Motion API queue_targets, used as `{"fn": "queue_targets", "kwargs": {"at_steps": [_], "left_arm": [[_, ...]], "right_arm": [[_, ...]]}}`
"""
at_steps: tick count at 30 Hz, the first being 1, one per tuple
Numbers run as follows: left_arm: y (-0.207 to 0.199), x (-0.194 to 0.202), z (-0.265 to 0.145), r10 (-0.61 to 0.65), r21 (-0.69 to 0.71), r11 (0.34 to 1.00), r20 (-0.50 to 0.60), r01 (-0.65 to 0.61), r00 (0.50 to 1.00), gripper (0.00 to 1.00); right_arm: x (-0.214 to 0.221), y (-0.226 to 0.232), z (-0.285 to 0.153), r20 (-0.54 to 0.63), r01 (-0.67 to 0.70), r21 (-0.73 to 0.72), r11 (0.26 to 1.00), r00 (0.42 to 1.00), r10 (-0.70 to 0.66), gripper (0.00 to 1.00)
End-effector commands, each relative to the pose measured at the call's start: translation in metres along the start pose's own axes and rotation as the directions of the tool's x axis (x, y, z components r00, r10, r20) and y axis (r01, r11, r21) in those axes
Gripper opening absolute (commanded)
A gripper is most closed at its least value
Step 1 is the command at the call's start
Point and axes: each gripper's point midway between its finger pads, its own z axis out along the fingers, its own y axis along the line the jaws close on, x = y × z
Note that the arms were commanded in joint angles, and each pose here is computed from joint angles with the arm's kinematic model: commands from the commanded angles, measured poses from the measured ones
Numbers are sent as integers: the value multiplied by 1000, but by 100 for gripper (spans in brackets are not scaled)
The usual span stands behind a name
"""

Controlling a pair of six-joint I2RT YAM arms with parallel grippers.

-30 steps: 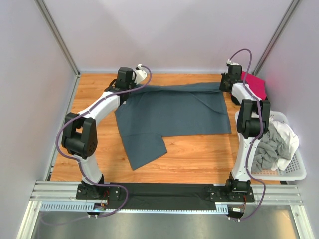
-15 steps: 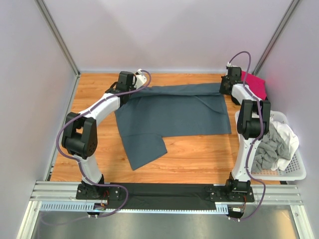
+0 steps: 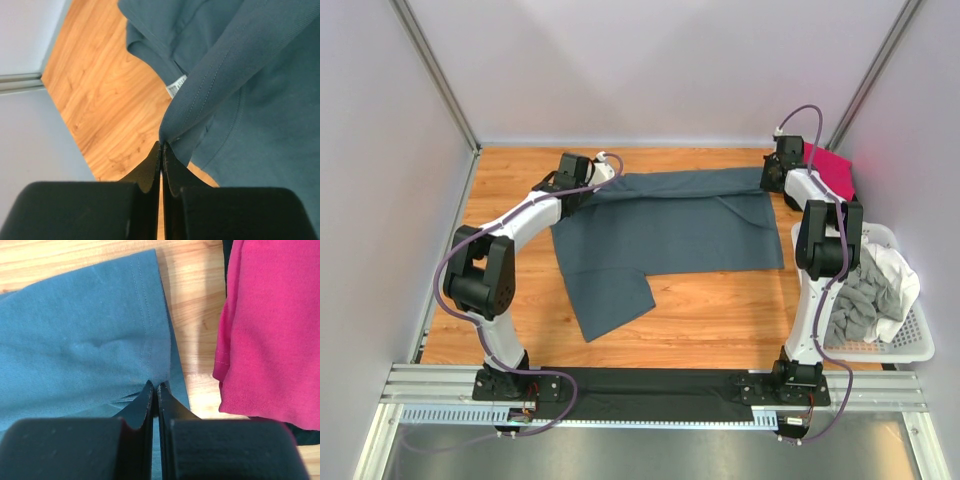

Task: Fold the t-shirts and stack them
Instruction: Fold the tshirt

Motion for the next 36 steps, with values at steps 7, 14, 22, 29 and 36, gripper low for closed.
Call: {"fn": "queue_targets", "kwargs": {"at_steps": [7, 14, 22, 29, 36], "left_arm": [[-10, -5, -20, -6, 59, 998, 16, 5, 1000, 0], [-12, 0, -24, -16, 54, 998, -1, 16, 1000, 0], [-16, 8, -21, -22, 57, 998, -37, 24, 999, 0], [-3, 1, -22, -32, 4, 999, -18, 32, 999, 0], [-1, -1, -24, -39, 2, 999, -12, 39, 999, 0]], "right_arm": [[-9, -12, -16, 22, 12, 45, 999, 1000, -13, 0], [-3, -13, -15, 5, 17, 45, 999, 1000, -17, 0], [0, -14, -16, -9, 19, 48, 999, 1000, -19, 0], [-21, -13, -31, 54, 16, 47, 999, 998, -18, 0], [-18, -16, -31, 49, 11, 67, 998, 999, -14, 0]]}}
